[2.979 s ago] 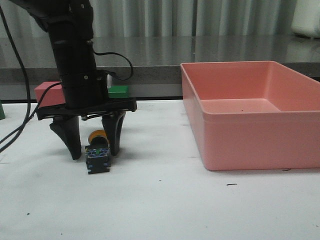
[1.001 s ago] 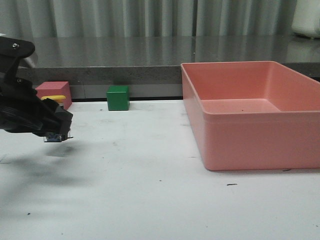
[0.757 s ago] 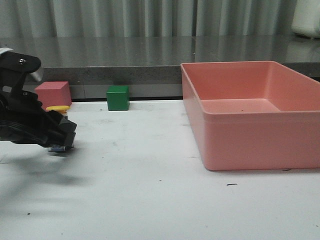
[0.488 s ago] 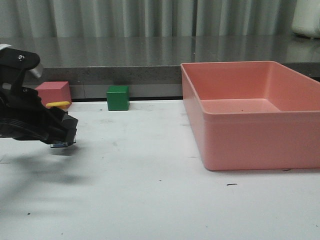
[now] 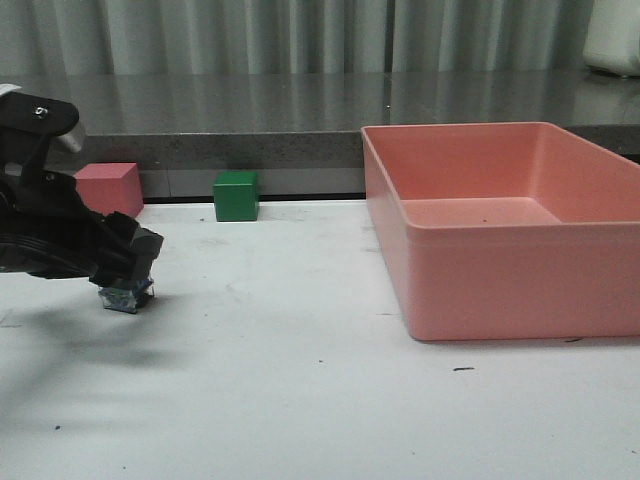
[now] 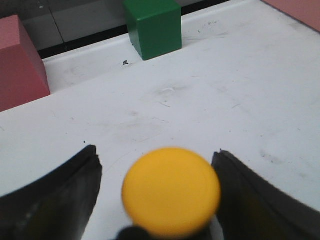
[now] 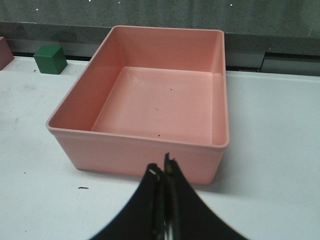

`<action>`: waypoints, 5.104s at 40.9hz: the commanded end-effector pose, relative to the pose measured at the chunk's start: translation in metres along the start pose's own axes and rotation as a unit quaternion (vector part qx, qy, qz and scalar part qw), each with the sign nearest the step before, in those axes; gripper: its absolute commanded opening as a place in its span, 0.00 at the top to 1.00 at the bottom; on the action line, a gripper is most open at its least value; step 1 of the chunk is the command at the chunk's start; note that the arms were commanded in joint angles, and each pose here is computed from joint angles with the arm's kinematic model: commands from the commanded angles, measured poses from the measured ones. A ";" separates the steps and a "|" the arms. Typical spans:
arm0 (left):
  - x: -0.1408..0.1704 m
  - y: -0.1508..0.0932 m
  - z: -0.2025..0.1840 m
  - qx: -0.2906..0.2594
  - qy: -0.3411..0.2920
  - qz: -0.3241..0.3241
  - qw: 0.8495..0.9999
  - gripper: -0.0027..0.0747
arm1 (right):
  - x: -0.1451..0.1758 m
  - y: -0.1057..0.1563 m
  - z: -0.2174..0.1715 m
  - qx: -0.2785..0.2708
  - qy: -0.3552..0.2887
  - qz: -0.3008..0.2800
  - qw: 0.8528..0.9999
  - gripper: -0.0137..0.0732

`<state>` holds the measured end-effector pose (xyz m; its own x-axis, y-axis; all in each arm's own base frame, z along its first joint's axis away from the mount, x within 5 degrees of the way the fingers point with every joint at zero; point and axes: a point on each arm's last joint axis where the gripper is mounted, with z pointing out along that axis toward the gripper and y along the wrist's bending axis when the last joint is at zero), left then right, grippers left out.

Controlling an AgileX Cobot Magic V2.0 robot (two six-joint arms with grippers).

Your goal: Place and stand button with both arms

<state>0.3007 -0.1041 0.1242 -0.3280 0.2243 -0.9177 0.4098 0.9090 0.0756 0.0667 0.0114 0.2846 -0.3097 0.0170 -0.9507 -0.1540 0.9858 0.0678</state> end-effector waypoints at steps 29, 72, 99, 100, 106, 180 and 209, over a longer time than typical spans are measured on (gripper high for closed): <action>-0.134 -0.006 -0.165 -0.008 -0.108 -0.056 0.992 0.33 | -0.014 0.000 -0.003 0.001 -0.048 -0.011 0.999 0.92; -0.084 -0.012 -0.379 -0.011 -0.204 -0.027 0.979 0.99 | -0.014 0.000 -0.003 0.001 -0.048 -0.011 0.999 0.92; -0.081 -0.015 -0.377 0.004 -0.209 -0.042 0.977 0.99 | -0.014 0.000 -0.003 0.001 -0.047 -0.011 0.999 0.92; -0.081 -0.015 -0.376 0.004 -0.212 -0.044 0.976 0.99 | -0.014 0.000 -0.003 0.001 -0.047 -0.011 0.999 0.92; -0.071 -0.011 -0.357 -0.024 -0.239 -0.057 0.969 0.99 | -0.014 0.000 -0.003 0.001 -0.047 -0.011 0.999 0.92; 0.035 -0.001 -0.275 -0.183 -0.205 -0.135 0.952 0.99 | -0.011 -0.001 0.001 0.011 -0.055 -0.036 0.998 0.92; 0.035 -0.001 -0.275 -0.183 -0.205 -0.135 0.952 0.99 | 0.091 -0.018 0.015 0.096 -0.127 0.010 0.987 0.92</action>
<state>0.0562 -0.0004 0.1957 -0.0820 -0.1020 -0.9914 -0.0022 0.9948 -0.1022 0.0561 -0.0023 0.1841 -0.1535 0.0614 -0.9862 0.0416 0.9976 0.0557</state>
